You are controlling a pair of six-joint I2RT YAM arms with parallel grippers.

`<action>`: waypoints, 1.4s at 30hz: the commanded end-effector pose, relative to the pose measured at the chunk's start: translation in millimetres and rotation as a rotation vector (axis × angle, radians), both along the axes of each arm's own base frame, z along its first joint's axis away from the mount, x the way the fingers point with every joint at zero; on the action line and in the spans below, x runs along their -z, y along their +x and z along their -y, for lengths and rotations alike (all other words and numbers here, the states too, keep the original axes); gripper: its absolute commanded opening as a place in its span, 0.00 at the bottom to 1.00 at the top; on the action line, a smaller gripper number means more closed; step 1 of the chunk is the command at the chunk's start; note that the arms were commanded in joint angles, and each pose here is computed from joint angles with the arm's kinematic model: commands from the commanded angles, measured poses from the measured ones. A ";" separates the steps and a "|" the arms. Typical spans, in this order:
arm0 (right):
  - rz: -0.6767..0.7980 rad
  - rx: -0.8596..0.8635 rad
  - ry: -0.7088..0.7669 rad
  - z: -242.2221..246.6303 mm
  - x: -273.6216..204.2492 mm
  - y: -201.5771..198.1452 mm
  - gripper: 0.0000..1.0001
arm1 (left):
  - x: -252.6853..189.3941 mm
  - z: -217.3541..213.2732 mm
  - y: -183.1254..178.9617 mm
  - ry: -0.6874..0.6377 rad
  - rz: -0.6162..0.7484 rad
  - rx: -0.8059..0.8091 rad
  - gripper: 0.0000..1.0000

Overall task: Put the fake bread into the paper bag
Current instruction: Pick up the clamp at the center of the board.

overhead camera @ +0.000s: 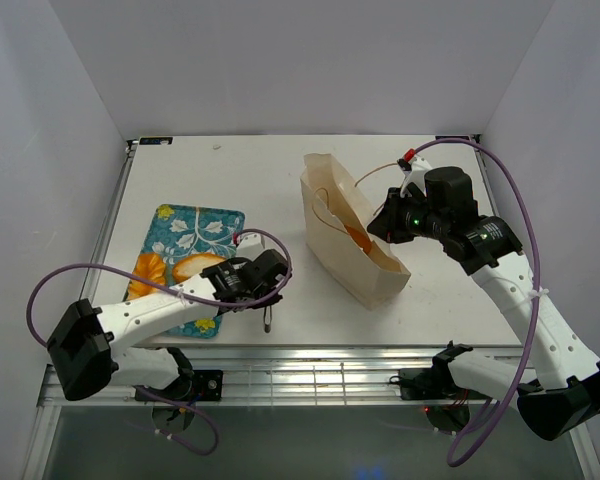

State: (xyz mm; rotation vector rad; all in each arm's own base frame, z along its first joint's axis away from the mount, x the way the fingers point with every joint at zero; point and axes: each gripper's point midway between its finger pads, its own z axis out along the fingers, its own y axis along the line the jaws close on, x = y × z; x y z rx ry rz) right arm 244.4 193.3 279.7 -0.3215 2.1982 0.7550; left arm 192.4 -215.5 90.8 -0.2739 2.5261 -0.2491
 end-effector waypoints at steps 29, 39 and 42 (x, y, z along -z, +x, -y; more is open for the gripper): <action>0.044 -0.019 0.014 -1.3 -10.6 -1.9 0.08 | -137.6 -0.5 9.8 -0.147 0.192 0.088 0.43; 0.044 -0.020 0.016 -0.8 -10.1 -3.0 0.08 | -144.2 -11.5 12.3 -0.102 0.186 0.060 0.23; 0.045 -0.018 0.013 -0.4 -10.0 -2.6 0.08 | -142.2 -15.4 14.2 -0.065 0.182 0.053 0.11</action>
